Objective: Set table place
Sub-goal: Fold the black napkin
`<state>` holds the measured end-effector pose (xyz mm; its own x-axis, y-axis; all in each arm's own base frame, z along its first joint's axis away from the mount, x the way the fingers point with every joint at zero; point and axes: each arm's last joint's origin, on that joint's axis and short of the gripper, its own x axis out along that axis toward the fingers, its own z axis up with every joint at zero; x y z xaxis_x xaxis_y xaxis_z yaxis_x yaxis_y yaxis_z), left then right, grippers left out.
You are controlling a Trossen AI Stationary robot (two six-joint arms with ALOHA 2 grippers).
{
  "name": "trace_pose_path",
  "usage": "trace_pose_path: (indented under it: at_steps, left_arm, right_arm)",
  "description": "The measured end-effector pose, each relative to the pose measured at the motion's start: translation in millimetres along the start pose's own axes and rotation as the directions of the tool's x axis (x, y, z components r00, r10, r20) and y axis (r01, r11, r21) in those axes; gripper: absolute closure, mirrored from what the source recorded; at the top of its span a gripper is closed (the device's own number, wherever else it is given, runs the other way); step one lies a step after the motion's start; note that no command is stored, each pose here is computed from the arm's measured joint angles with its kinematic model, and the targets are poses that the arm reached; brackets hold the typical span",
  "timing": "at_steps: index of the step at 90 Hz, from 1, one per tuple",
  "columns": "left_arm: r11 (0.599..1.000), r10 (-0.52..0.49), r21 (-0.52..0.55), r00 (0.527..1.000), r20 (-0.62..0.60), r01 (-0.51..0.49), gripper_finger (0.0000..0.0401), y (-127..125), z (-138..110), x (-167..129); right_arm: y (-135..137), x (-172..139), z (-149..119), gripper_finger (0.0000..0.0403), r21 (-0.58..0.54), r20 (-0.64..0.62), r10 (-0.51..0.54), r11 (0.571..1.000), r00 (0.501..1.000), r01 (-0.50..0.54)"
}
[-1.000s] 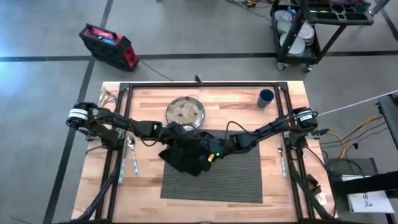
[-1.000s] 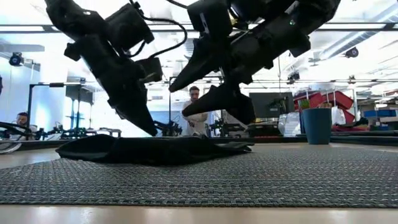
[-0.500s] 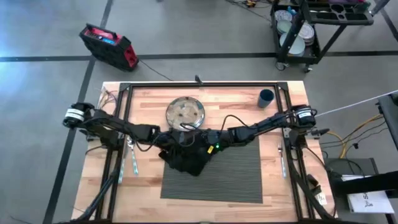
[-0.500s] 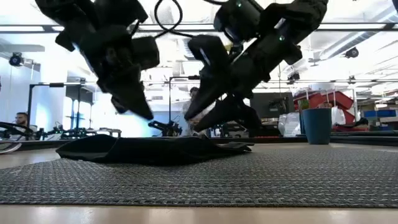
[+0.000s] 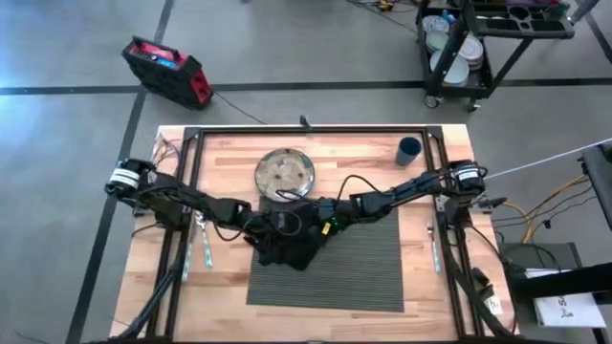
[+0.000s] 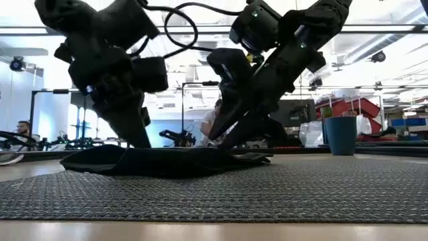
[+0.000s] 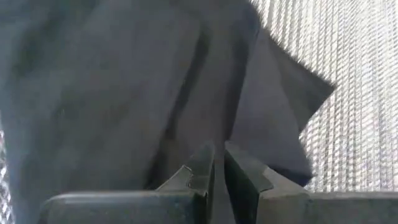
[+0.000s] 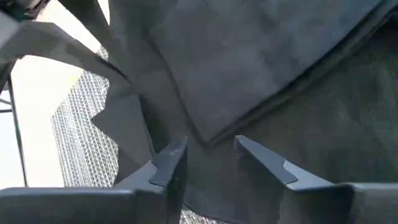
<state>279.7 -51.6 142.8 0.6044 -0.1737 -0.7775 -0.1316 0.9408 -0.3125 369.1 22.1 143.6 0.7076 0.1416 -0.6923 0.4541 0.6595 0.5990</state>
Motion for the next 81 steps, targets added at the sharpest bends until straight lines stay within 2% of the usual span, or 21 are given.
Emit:
trace_pose_path:
  at_steps: [34, 59, 81]
  left_arm:
    - [1.000, -0.010, -0.018, 1.000, 0.003, 0.010, 0.0381, 1.8, -2.0, 17.1]
    - [1.000, -0.015, -0.006, 1.000, 0.018, 0.015, 0.0381, 1.3, -0.8, 17.2]
    - [0.999, -0.033, -0.001, 0.998, 0.060, 0.033, 0.0381, -0.5, 3.0, 17.2]
  right_arm:
    - [-3.1, 3.2, 2.4, 0.0288, 0.013, 0.009, 0.011, 1.000, 1.000, -0.011]
    - [-8.9, 26.6, -0.5, 0.0283, 0.076, -0.010, 0.088, 0.993, 0.996, -0.087]
    - [-3.1, 28.7, 4.5, 0.0291, 0.066, 0.004, 0.125, 0.990, 0.992, -0.125]
